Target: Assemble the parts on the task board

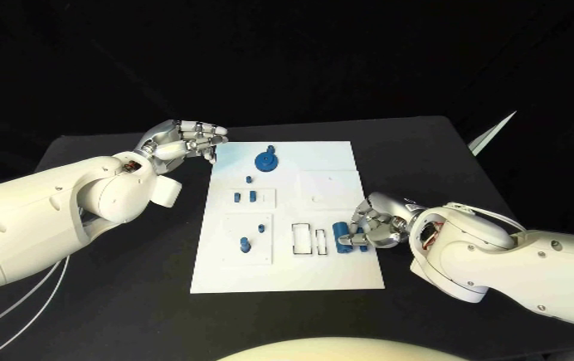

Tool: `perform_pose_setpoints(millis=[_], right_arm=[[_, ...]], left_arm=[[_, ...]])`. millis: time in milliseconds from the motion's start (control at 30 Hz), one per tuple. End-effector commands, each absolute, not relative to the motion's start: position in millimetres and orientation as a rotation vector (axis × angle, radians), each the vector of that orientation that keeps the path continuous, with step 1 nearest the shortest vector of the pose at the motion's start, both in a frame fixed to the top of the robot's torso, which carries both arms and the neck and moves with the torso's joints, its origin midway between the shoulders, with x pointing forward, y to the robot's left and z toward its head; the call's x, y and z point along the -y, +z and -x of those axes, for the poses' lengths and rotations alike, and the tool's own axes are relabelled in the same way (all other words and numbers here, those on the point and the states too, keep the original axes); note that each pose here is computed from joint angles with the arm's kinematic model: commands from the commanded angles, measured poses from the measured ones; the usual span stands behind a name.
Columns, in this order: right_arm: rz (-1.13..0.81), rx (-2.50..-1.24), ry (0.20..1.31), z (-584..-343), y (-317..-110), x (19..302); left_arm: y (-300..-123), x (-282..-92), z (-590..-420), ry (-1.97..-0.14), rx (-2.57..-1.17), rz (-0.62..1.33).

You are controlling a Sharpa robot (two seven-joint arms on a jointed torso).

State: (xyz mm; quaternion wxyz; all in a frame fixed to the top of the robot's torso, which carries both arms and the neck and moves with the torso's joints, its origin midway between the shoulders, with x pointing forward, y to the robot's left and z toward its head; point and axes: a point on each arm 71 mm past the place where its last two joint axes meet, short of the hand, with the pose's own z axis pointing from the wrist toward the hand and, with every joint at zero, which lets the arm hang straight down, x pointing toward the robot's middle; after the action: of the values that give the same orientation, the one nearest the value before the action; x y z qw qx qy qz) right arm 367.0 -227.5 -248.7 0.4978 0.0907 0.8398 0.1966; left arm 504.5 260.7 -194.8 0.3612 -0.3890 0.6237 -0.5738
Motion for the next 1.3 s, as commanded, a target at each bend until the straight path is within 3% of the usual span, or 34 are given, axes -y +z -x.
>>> perform_pose_setpoints(millis=[33, 867, 1300], right_arm=[[-0.208, -2.055, 0.455, -366.9, -251.8, 226.1], [-0.209, -2.063, 0.418, -371.2, -262.0, 214.7], [-0.306, -2.04, 0.496, -367.0, -257.9, 208.4]], left_arm=[[-194.4, -259.6, -504.2, -1.485, -1.608, 1.001], [-194.4, -262.2, -503.6, -1.478, -1.611, 1.005], [-194.7, -263.3, -503.9, -1.473, -1.611, 1.008]])
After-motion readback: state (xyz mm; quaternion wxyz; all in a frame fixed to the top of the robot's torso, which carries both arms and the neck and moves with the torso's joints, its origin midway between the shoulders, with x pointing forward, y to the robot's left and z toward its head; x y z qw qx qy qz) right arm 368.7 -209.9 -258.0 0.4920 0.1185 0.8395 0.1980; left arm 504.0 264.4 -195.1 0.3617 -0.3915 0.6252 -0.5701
